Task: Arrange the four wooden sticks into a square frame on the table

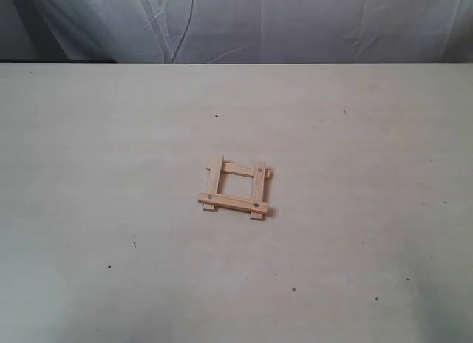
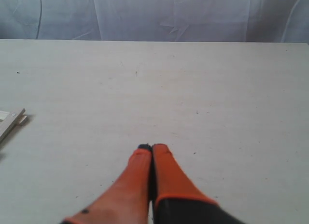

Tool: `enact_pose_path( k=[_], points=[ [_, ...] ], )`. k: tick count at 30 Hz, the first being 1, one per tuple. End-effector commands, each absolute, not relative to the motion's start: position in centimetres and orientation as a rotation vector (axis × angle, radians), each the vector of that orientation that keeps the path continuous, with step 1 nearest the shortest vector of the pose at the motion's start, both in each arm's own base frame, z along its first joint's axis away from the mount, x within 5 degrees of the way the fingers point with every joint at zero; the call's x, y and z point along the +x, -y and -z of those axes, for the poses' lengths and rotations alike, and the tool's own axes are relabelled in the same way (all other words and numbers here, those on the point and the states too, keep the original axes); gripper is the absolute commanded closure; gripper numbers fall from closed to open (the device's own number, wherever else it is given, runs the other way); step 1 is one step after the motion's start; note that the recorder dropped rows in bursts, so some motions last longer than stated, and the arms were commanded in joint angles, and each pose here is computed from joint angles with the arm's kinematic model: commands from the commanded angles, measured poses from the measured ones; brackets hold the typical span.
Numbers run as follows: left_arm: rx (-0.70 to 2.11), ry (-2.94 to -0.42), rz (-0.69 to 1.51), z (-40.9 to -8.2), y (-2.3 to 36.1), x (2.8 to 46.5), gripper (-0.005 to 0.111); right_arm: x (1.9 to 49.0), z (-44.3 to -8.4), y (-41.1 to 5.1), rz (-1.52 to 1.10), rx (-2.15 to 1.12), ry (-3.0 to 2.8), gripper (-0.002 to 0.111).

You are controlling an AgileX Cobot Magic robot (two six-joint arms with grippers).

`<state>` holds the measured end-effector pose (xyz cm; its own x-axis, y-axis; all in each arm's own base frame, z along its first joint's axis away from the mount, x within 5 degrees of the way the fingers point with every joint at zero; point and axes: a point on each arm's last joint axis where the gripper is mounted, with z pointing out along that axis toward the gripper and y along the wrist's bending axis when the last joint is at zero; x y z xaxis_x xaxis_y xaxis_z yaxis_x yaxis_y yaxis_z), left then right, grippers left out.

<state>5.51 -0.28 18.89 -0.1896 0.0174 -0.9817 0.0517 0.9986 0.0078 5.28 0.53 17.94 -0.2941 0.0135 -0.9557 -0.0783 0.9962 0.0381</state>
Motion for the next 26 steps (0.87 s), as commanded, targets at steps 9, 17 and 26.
enact_pose_path(
  k=[9, 17, 26],
  points=[
    [0.047, -1.745, 0.035, -18.94, 0.29, 5.5, 0.107, 5.28, -18.04, -0.5, -0.088, -0.041, -1.848, 0.108],
    [0.047, -1.745, 0.035, -18.94, 0.29, 5.5, 0.107, 5.28, -18.06, -0.49, -0.085, -0.042, -1.845, 0.108],
    [0.053, -1.745, 0.028, -18.94, 0.27, 5.5, 0.107, 5.28, -18.05, -0.49, -0.085, -0.043, -1.847, 0.108]
  ],
)
